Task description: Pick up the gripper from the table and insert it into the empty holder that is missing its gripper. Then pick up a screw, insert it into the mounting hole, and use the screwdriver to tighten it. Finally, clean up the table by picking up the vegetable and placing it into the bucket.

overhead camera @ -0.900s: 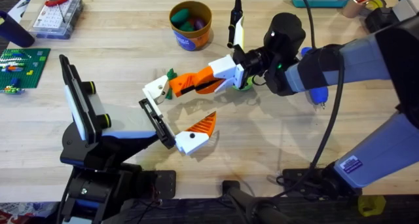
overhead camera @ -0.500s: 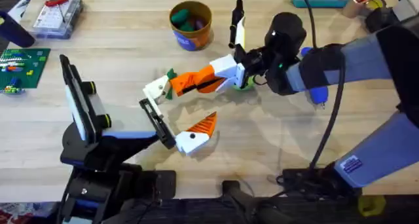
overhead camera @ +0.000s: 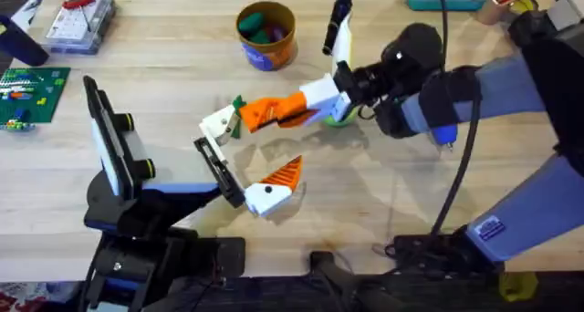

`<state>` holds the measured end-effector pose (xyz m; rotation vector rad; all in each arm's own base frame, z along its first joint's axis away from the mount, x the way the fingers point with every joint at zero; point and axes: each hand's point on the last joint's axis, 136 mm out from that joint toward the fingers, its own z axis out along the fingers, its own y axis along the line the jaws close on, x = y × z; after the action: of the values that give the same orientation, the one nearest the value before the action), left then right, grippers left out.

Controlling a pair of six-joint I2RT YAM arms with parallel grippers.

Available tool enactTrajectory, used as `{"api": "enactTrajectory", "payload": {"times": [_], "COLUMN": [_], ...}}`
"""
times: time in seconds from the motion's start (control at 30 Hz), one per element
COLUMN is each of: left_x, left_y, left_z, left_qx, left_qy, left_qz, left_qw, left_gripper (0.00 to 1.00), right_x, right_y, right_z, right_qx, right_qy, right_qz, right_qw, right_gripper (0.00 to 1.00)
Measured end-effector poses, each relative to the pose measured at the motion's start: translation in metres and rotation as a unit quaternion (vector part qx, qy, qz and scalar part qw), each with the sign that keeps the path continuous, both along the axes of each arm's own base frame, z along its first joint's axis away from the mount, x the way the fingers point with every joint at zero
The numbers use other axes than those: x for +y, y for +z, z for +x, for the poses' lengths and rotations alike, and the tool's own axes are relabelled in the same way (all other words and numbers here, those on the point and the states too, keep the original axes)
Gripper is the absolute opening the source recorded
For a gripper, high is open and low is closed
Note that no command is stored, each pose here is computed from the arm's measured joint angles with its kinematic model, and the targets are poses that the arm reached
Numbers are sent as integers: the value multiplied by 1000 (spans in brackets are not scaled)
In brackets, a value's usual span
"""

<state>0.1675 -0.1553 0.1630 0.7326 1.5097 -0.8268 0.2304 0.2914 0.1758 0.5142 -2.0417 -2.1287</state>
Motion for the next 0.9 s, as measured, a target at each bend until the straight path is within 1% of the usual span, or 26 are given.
{"api": "enactTrajectory", "payload": {"times": [0.13, 0.2, 0.47, 0.53, 0.67, 0.83, 0.9], "left_x": [0, 0, 0, 0, 0, 0, 0], "left_y": [0, 0, 0, 0, 0, 0, 0], "left_z": [0, 0, 0, 0, 0, 0, 0], "left_qx": [0, 0, 0, 0, 0, 0, 0], "left_qy": [0, 0, 0, 0, 0, 0, 0], "left_qz": [0, 0, 0, 0, 0, 0, 0], "left_qw": [1000, 1000, 1000, 1000, 1000, 1000, 1000], "left_gripper": [987, 987, 987, 987, 987, 987, 987], "right_x": [-5, -7, 0, 2, 6, 13, 15], "right_y": [-14, -19, -19, -18, -17, -6, -6], "right_z": [-12, -17, -23, -22, -14, -6, -7], "right_qx": [14, 9, -1, 2, 19, 0, 0], "right_qy": [1, 2, 10, 12, 9, 9, 13], "right_qz": [-8, -7, -2, -4, -12, -3, -2], "right_qw": [1000, 1000, 1000, 1000, 1000, 1000, 1000], "right_gripper": [11, 11, 11, 11, 11, 11, 11]}}
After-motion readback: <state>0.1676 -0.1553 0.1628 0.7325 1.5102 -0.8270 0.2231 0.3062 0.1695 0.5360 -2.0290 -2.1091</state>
